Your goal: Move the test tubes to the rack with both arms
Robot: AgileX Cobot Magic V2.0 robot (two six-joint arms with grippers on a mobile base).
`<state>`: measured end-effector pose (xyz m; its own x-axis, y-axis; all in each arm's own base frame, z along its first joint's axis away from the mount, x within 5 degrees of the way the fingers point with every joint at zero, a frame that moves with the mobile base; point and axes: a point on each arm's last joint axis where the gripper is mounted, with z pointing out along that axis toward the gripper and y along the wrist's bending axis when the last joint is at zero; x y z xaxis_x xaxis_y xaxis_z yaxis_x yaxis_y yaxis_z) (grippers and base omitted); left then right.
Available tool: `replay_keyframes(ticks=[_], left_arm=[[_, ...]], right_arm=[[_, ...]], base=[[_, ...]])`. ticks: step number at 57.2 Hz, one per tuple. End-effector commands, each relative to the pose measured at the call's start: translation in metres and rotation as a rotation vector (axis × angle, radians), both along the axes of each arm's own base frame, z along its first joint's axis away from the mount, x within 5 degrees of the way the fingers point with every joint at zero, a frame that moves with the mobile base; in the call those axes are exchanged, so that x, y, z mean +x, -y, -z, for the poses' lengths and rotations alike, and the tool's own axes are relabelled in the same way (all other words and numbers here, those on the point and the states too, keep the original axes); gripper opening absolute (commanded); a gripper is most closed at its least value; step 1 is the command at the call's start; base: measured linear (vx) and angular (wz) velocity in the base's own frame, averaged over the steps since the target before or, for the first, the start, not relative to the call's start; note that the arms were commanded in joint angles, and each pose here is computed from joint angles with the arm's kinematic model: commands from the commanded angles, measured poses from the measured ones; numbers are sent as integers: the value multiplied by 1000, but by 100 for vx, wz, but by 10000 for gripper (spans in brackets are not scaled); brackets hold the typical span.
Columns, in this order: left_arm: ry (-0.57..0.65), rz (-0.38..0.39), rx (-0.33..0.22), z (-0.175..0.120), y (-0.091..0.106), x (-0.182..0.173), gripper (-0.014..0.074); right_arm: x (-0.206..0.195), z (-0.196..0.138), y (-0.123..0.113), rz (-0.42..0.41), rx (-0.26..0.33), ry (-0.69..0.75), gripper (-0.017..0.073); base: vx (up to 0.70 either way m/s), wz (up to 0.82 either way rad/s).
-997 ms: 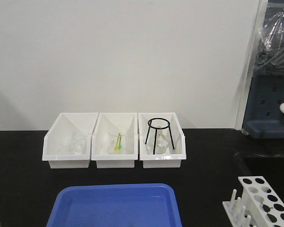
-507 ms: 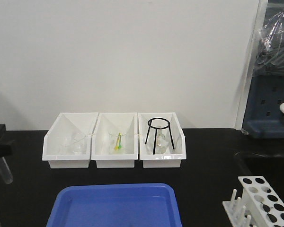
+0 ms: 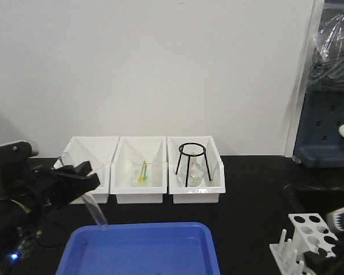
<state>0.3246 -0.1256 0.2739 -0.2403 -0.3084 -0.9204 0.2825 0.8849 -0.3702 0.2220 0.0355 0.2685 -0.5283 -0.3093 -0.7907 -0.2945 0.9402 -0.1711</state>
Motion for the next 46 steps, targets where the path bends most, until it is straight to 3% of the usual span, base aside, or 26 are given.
replay_keyframes(ticks=[1, 7, 14, 27, 37, 46], left_arm=[[173, 94, -166, -25, 19, 0, -4], [148, 202, -263, -11, 33, 2, -4], [105, 333, -330, 5, 47, 3, -4], [98, 419, -440, 21, 55, 6, -4], [137, 451, -462, 19, 56, 5, -4], [162, 514, -440, 17, 60, 0, -4]], right_arm=[[18, -20, -28, -129, -16, 74, 427], [38, -26, -58, -211, 5, 68, 428], [59, -38, -87, -273, 29, 45, 429], [80, -62, -135, -424, -8, 37, 446], [88, -66, -168, -510, -28, 20, 495], [99, -67, -181, -542, -53, 19, 505]], base=[[0, 0], [0, 0], [0, 0], [0, 0], [0, 0], [0, 0]])
